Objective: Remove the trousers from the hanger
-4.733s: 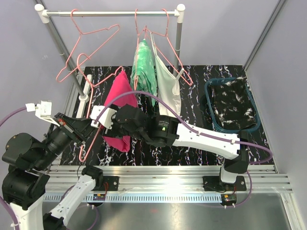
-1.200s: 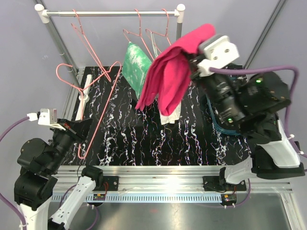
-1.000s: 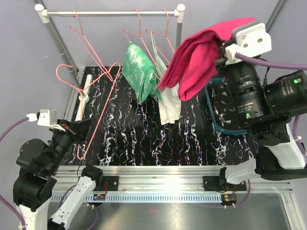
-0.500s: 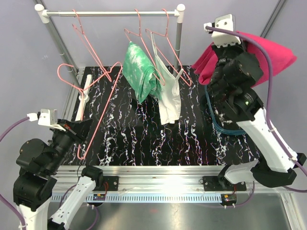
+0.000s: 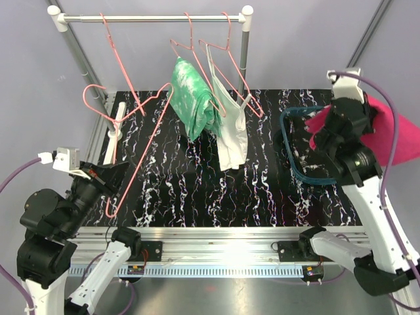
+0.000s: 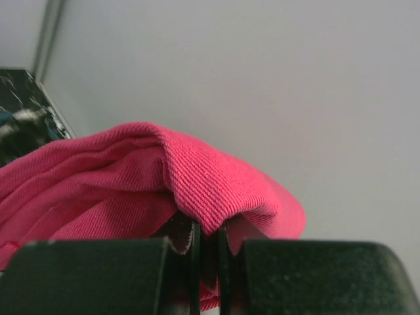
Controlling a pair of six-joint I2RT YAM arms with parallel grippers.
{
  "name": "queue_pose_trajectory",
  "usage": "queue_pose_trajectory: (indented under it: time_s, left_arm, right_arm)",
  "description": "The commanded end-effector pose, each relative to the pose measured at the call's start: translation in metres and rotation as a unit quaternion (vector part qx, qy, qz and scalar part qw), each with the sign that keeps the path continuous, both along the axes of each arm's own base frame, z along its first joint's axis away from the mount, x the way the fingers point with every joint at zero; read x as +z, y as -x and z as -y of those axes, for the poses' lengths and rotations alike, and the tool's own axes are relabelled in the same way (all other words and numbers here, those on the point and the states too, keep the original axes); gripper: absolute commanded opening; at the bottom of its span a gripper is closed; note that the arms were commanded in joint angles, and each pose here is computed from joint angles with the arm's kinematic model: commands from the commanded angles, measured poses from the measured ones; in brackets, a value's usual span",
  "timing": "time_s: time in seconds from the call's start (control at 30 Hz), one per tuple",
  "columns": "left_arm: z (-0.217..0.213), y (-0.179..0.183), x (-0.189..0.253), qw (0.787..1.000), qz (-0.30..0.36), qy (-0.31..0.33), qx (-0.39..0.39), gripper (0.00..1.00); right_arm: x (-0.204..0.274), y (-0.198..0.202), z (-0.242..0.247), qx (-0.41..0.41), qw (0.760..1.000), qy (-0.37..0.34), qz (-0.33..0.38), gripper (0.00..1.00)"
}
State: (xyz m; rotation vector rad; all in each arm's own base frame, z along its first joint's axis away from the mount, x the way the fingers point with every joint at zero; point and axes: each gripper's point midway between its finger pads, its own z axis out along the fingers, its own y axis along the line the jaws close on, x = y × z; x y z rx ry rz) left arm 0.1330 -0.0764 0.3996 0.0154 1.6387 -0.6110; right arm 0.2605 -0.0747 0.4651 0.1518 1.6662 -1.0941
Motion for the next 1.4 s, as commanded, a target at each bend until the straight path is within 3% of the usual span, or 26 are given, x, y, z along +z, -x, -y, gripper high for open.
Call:
queue_pose_trajectory:
  time_s: [0.0,0.27,0.33,0.6,0.93,1.07,1.2,1.37]
  left_arm:
    - [0.008,0.0,0.023,0.998,0.049,0.004,-0.026,0.0]
    - [0.013,-0.005,0.014,0.998,0.045,-0.003,-0.034,0.0]
    - [0.014,-0.007,0.011,0.998,0.045,-0.005,-0.037,0.0]
    - [0.017,-0.022,-0.004,0.999,0.034,-0.021,-0.034,0.0]
    - [0.013,-0.027,-0.002,0.998,0.04,-0.036,-0.023,0.0]
    - [0.013,-0.034,-0.005,0.999,0.035,-0.034,-0.016,0.0]
    - [0.016,-0.042,-0.011,0.999,0.025,-0.032,-0.017,0.0]
    - [0.019,-0.048,-0.014,0.999,0.019,-0.026,-0.018,0.0]
  right_arm:
    - [-0.027,0.001,0.004,0.013,1.0,-0.022,-0.002,0.0]
    - [-0.101,-0.015,0.018,0.01,0.995,-0.026,-0.096,0.0]
    - [-0.132,-0.032,0.022,0.003,0.99,-0.03,-0.141,0.0]
    - [-0.195,-0.125,0.006,0.006,0.978,-0.042,-0.204,0.0]
    - [-0.267,-0.206,-0.036,0.159,0.949,-0.015,-0.272,0.0]
    - [-0.258,-0.229,-0.061,0.249,0.941,-0.014,-0.231,0.0]
    - [-0.267,-0.241,-0.077,0.312,0.915,-0.003,-0.256,0.0]
    - [-0.296,-0.236,-0.102,0.399,0.856,-0.072,-0.32,0.0]
